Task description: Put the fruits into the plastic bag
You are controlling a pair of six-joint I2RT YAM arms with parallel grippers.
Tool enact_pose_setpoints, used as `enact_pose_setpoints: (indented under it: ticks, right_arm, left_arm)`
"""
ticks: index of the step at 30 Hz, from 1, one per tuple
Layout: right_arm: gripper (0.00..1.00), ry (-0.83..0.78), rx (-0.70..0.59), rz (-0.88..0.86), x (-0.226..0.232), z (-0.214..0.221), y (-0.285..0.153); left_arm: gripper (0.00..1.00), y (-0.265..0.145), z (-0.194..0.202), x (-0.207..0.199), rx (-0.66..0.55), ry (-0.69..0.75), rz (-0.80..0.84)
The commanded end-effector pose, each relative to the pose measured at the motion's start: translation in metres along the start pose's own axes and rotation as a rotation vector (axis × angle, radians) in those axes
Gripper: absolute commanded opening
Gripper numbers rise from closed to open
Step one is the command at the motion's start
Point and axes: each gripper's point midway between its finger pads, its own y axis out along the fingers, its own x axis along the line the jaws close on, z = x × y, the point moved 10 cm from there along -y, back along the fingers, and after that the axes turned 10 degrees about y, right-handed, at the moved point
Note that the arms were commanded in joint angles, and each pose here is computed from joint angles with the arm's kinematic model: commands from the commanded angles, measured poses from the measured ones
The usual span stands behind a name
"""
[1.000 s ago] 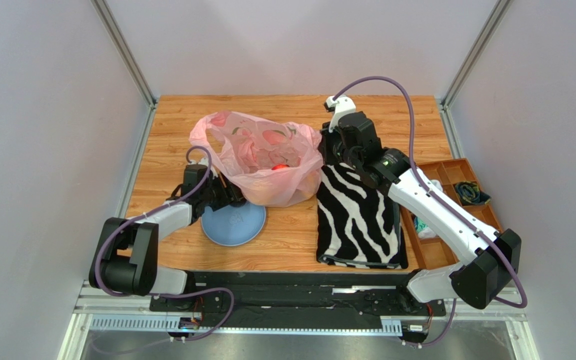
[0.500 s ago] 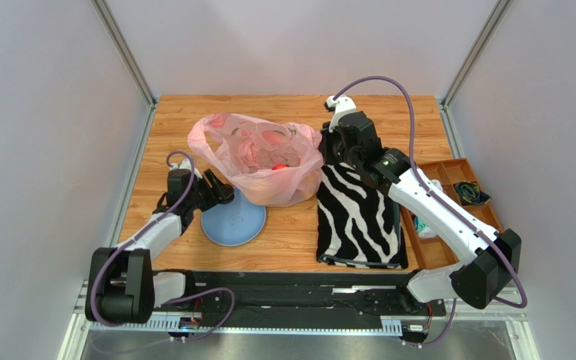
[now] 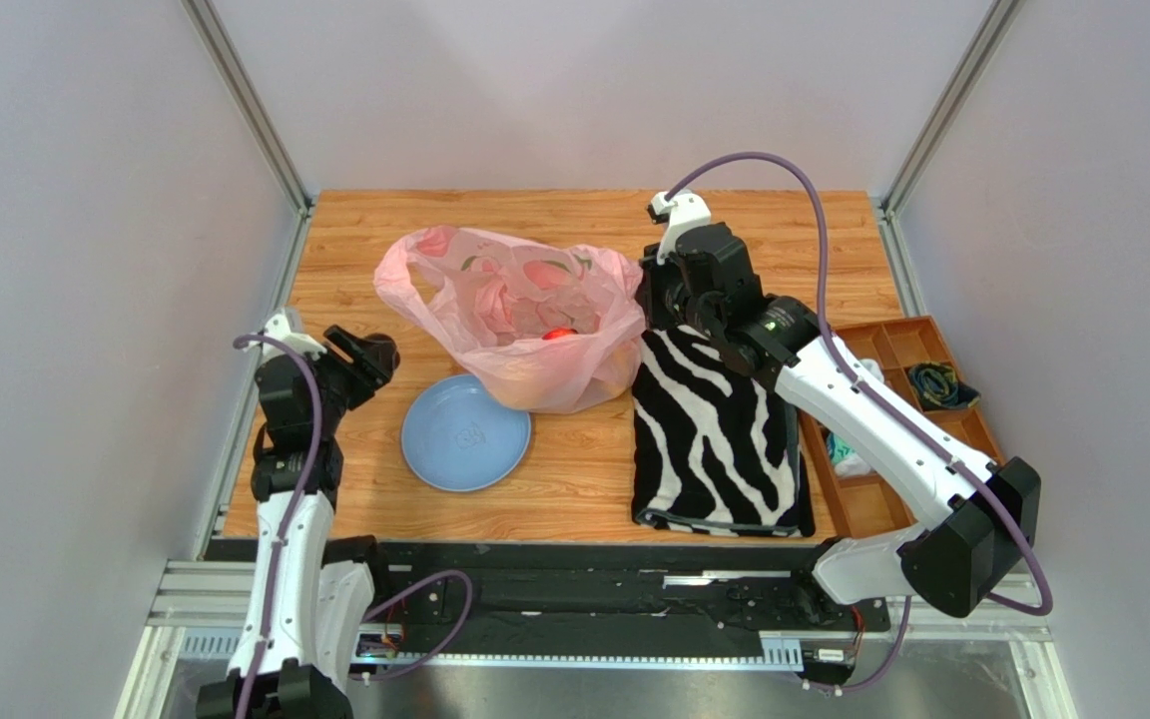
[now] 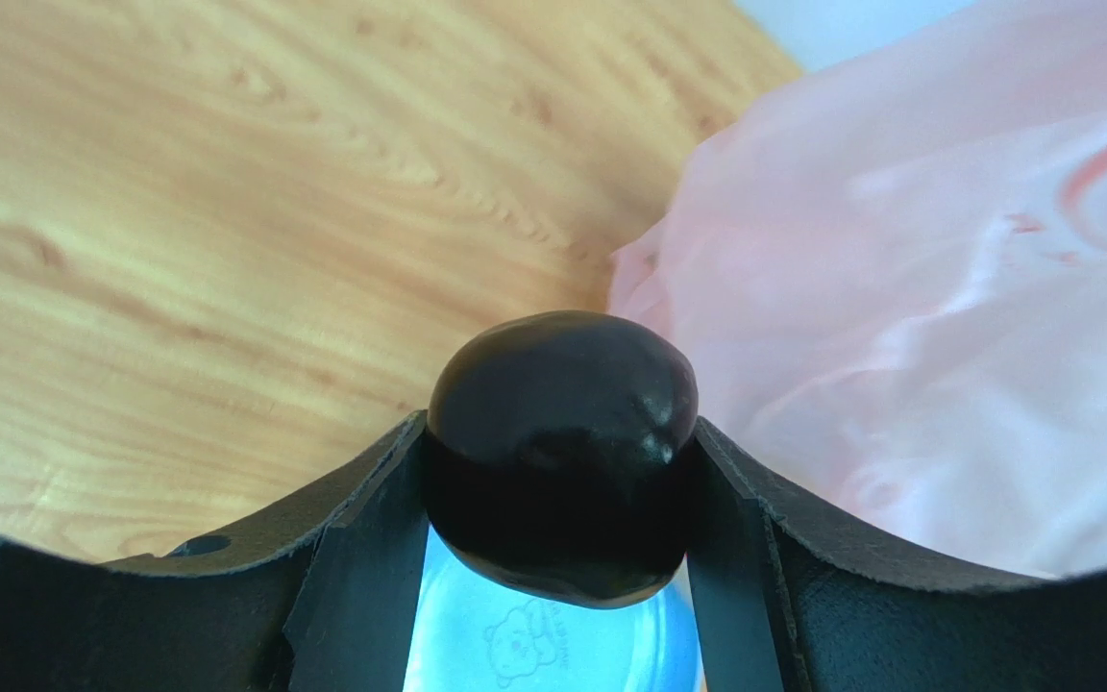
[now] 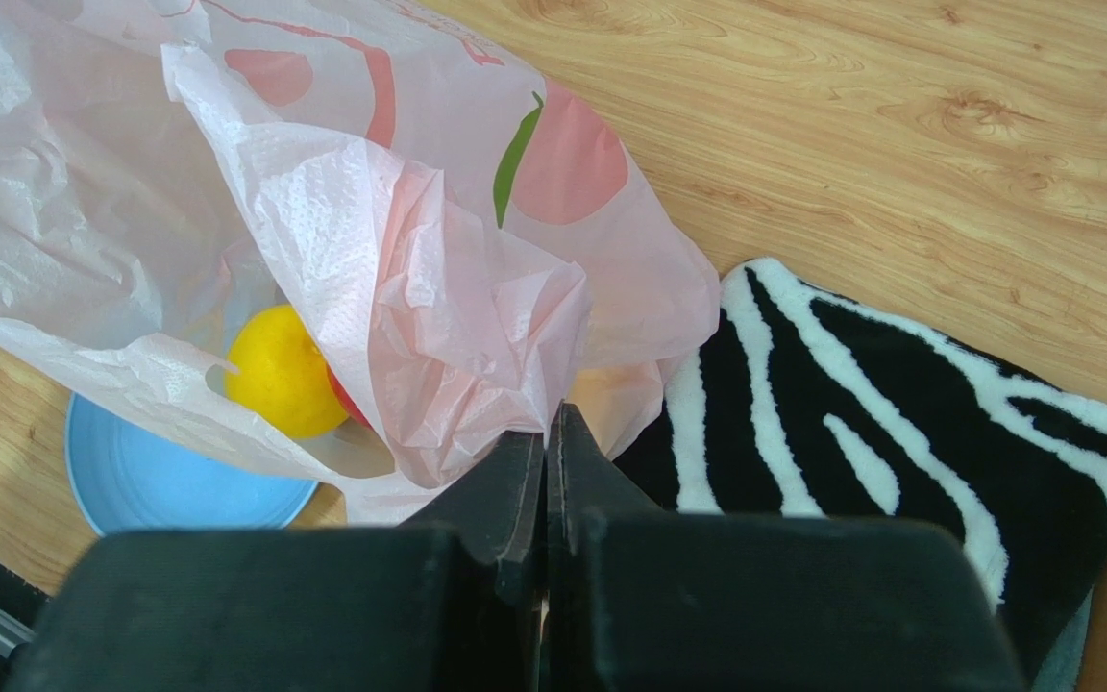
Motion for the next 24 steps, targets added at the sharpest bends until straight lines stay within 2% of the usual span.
enact_pose_setpoints:
  ticks: [1,7,14,18,20,21,24]
  right_arm:
    - [0.00,0.003,-0.043,-0.017,0.001,-0.010,-0.012]
    - [0.00,-0.003,-0.048,-0.018,0.001,-0.011,-0.014]
    - [0.00,-0.008,-0.043,-0.022,0.001,-0.011,-0.013]
    - [0.00,-0.002,-0.041,-0.033,0.001,-0.009,-0.014]
    - [0.00,0.001,-0.042,-0.030,0.000,-0.009,-0.015]
    - [0.00,0.002,-0.043,-0.032,0.001,-0.008,-0.015]
    - [0.00,0.001,-0.040,-0.031,0.000,-0.007,-0.017]
  left_arm:
    - [0.54,-0.020,-0.037,-0.017,-0.094,0.088,0.032]
    - [0.54,-0.050,-0.082,-0.045,-0.189,0.268,0.087]
    - [0.54,-0.077,-0.104,-0.087,-0.258,0.398,0.246]
    - [0.54,-0.078,-0.094,-0.120,-0.224,0.447,0.386]
    - [0.54,-0.069,-0.089,-0.132,-0.199,0.481,0.395]
    - [0.54,-0.069,-0.080,-0.145,-0.169,0.507,0.452]
    - [0.55,-0.049,-0.064,-0.167,-0.091,0.572,0.477]
